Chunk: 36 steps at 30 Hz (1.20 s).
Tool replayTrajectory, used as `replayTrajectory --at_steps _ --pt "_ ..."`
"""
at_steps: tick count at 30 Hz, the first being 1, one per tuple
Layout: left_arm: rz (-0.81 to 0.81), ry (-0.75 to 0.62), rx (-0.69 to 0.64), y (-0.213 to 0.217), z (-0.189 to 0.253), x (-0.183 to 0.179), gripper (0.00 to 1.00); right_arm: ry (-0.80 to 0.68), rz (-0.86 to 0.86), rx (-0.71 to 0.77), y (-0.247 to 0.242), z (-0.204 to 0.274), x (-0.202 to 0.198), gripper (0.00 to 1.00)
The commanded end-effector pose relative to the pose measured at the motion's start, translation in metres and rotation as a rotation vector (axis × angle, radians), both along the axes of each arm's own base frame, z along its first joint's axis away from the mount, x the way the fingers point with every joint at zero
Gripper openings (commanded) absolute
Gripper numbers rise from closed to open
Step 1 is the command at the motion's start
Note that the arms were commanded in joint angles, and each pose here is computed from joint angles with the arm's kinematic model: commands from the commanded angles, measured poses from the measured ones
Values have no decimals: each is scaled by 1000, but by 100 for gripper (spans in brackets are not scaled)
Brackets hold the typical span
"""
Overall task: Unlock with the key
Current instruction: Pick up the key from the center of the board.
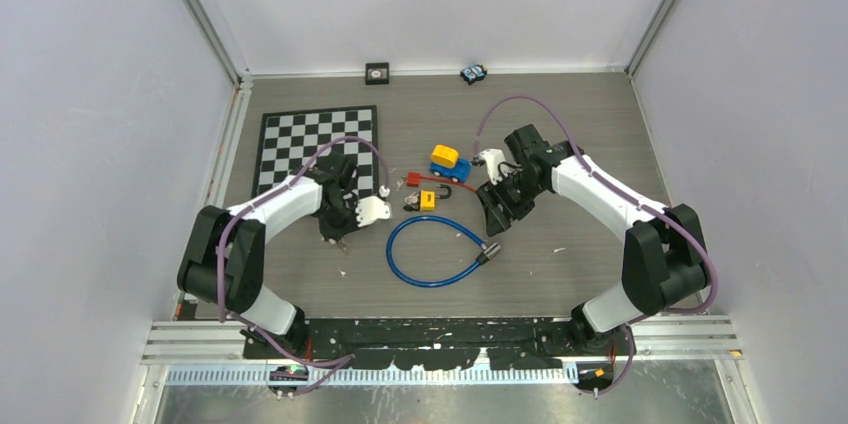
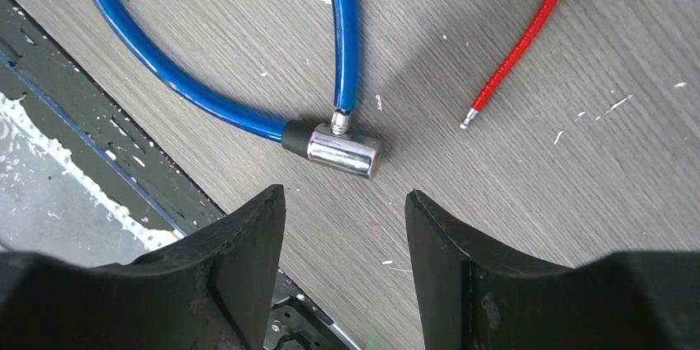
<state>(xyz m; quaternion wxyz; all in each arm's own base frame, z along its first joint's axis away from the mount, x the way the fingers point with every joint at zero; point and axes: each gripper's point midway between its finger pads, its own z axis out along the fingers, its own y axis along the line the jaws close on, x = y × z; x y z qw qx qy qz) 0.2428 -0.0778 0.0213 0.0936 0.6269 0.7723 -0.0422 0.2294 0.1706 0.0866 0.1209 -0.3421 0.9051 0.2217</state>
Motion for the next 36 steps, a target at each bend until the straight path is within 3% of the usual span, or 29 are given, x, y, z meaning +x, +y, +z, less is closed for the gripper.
replayTrajectory --at_steps 1,9,12,18,23,36 --pt "35 9 -119 -20 27 0 0 -87 45 92 15 36 15 60" --pt "133 75 -612 -95 120 -28 0 -221 176 492 80 118 21 62" --pt "145 138 -801 -122 158 -37 0 -270 230 575 103 132 17 66" --pt "162 246 -1057 -154 214 -42 0 -290 318 688 141 149 -1 76" --pt "133 292 -1136 -173 238 -47 0 -243 381 709 157 147 -14 76" --pt "102 385 -1211 -187 252 -59 0 -210 497 736 166 146 -37 61"
